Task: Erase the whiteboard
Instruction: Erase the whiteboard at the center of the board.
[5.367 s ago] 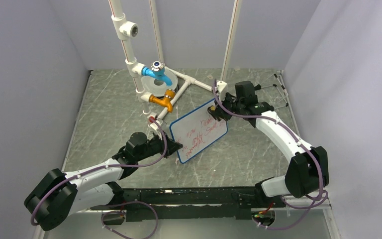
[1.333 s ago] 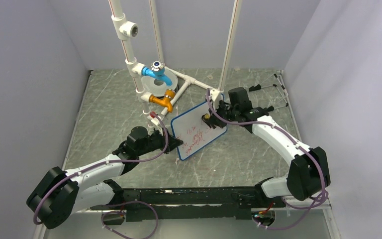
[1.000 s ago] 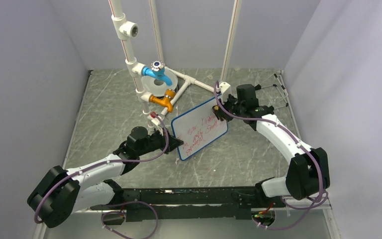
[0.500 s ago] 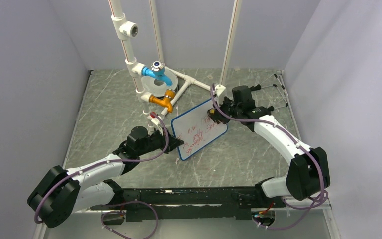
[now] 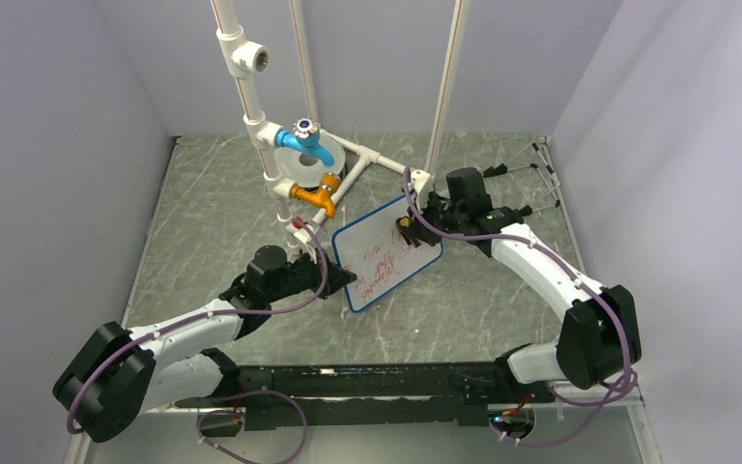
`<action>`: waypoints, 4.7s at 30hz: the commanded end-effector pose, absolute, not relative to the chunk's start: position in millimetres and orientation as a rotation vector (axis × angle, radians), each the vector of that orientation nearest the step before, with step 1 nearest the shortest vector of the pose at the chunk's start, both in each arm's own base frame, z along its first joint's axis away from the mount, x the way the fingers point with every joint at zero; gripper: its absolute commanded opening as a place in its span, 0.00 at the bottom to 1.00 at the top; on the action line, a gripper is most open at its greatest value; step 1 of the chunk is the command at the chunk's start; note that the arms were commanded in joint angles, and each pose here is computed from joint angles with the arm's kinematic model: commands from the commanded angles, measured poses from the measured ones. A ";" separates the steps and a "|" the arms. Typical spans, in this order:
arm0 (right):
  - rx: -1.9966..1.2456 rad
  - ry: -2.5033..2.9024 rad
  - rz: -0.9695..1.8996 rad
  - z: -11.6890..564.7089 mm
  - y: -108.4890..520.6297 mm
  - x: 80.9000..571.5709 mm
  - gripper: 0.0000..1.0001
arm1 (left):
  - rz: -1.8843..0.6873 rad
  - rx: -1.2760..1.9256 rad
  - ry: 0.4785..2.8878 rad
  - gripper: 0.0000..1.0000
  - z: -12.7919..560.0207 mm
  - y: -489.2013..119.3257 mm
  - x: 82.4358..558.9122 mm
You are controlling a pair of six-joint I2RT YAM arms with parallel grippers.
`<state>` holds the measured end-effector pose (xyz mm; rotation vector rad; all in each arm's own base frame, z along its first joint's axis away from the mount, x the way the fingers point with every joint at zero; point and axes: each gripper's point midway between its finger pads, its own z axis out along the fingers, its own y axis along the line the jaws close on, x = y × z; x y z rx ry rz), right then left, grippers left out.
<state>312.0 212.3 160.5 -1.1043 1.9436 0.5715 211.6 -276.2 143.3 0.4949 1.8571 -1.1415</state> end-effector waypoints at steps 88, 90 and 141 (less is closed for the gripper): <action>-0.761 1.966 0.386 183.8 144.0 372.7 0.00 | -1.254 0.596 1.673 0.00 173.0 -289.5 199.1; -0.794 1.976 0.392 178.0 144.7 370.3 0.00 | -1.256 0.598 1.673 0.00 173.4 -289.8 199.1; -1.091 1.886 0.657 170.3 203.6 320.1 0.00 | -1.231 0.591 1.662 0.00 176.8 -282.9 197.6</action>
